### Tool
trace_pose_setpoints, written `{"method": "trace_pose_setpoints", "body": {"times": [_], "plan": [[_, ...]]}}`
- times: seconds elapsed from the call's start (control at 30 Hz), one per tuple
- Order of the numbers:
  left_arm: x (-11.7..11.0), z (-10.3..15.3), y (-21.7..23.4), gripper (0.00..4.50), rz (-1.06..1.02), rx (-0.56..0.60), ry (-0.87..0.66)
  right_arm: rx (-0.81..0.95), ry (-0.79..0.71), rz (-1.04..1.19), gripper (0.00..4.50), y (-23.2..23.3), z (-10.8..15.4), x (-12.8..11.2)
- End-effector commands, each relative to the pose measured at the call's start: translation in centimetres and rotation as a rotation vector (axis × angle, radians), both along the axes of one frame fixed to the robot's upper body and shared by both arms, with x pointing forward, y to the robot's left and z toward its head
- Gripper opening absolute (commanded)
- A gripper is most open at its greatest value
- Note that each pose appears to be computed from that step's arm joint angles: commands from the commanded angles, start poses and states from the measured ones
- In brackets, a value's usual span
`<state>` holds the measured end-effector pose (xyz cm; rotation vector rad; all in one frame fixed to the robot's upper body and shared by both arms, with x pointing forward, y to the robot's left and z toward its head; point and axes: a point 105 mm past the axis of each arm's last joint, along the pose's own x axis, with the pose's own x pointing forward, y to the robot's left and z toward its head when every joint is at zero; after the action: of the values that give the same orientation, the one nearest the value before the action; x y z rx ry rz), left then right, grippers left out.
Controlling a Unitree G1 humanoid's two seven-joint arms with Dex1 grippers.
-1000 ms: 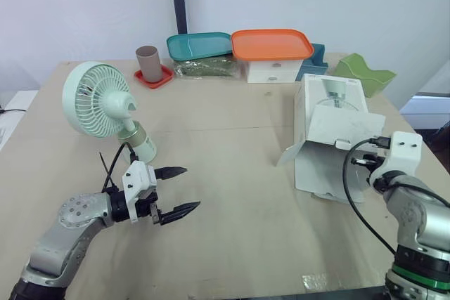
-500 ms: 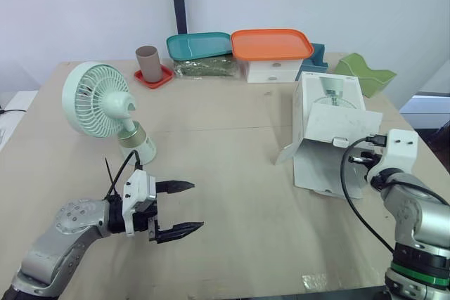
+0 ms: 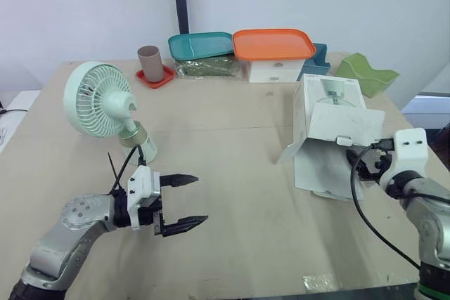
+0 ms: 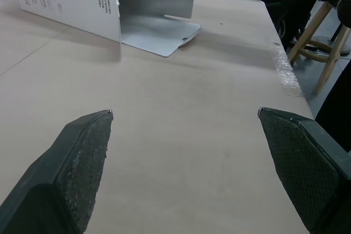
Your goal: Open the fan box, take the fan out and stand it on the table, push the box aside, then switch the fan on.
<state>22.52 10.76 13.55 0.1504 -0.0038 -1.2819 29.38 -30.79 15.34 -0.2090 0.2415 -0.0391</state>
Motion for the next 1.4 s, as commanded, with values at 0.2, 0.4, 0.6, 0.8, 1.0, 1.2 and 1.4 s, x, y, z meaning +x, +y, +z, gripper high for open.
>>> {"method": "trace_pose_setpoints", "body": {"times": [0.2,0.4,0.6,0.8,1.0,1.2,1.4], "plan": [[0.7,0.1,-0.3,4.50,0.086,-0.032,-0.046,0.007,-0.137,0.371,4.45,3.0,3.4,-3.0],[1.1,-0.1,-0.6,4.50,0.117,-0.039,-0.066,0.079,-0.178,0.777,4.45,9.0,4.1,-5.1],[2.0,0.4,0.0,4.50,0.227,-0.065,-0.106,0.102,-0.175,1.048,4.45,15.2,3.5,-4.1],[2.6,1.3,1.2,4.50,0.401,-0.105,-0.136,0.088,-0.243,1.219,4.45,19.4,3.9,-2.5],[1.9,2.3,3.3,4.50,0.631,-0.178,-0.149,0.141,-0.267,1.289,4.45,20.9,4.8,-1.3],[1.7,3.4,7.1,4.50,0.943,-0.256,-0.170,0.172,-0.248,1.301,4.45,21.3,4.9,-0.6],[1.1,3.9,10.0,4.50,1.103,-0.266,-0.204,0.169,-0.246,1.293,4.45,21.3,4.6,-0.1]]}}
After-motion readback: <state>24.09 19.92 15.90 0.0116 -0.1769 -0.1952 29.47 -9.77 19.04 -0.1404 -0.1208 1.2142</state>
